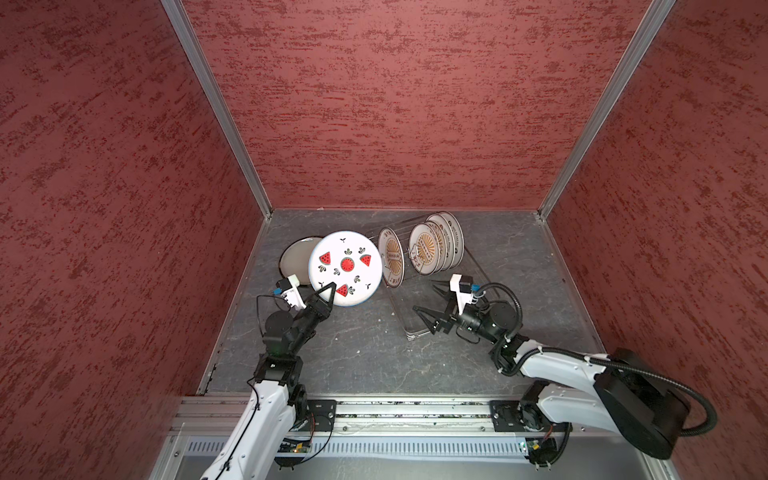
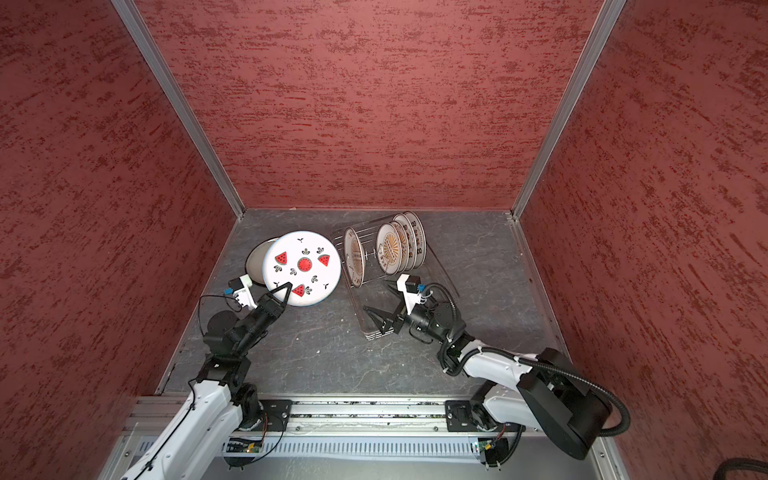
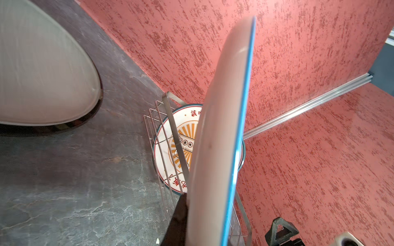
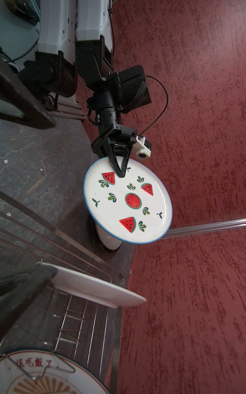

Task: Unload the plates from the dish rack
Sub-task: 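Open the right gripper and carry the watermelon plate toward the stack with the left, then lower the watermelon plate onto the white plate stack with the left gripper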

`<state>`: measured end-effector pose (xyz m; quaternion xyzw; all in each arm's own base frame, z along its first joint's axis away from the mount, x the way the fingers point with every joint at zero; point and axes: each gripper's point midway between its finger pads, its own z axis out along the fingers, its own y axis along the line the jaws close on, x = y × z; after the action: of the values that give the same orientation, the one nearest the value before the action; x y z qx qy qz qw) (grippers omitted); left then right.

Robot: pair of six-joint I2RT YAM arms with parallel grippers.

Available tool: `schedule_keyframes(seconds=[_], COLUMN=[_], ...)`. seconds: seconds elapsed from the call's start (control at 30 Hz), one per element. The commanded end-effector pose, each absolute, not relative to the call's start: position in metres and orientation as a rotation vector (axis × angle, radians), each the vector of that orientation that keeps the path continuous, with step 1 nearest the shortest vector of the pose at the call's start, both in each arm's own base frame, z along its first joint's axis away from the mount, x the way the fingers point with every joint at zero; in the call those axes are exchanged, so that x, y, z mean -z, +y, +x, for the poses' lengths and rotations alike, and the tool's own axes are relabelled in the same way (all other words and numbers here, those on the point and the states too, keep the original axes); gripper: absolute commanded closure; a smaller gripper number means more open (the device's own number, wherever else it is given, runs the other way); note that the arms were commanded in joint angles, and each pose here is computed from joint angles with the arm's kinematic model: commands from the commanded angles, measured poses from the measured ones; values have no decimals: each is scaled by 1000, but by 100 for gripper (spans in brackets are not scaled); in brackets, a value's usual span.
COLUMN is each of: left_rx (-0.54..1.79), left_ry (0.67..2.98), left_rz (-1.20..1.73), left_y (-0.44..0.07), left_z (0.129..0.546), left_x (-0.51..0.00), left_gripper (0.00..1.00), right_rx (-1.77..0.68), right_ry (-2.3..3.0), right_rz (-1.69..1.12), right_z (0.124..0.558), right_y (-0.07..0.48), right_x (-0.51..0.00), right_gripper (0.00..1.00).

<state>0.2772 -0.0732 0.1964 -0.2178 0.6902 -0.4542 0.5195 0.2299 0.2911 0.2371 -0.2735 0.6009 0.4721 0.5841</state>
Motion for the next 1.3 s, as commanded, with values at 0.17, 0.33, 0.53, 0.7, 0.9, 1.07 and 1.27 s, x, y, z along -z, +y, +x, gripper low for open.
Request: schedule_keyframes(seconds=[0.17,0.33,0.53,0.7,0.9,1.07,1.27], left_rx=[1125,1093,1061,1010,983,935,936], left_ry=[1487,1487,1459,1439,1413,1408,1432], left_rz=[-558,-641,-761,-859,-954,-1035,-1082], left_y=[-46,-29,-7,11,23,34,39], left_z=[284,291,298,302,305,310,322], left_x=[-230,-218,-204,-197,-187,-182,-176], left_gripper=[100,100,100,100,100,100,100], right_rx=[-1035,-986,-954,-938,-929,-880,-891], right_ry=[1392,1442,1472,1511,1523,1584,1585], right_rz=[-719,-762,-802,-826,-868,-890,-888], right_z=[239,246,253,261,264,273,276], right_y=[340,366,389,405,423,440,449], right_x=[-243,-231,-223,-212,-201,-186,-183], right_gripper=[1,1,1,1,1,1,1])
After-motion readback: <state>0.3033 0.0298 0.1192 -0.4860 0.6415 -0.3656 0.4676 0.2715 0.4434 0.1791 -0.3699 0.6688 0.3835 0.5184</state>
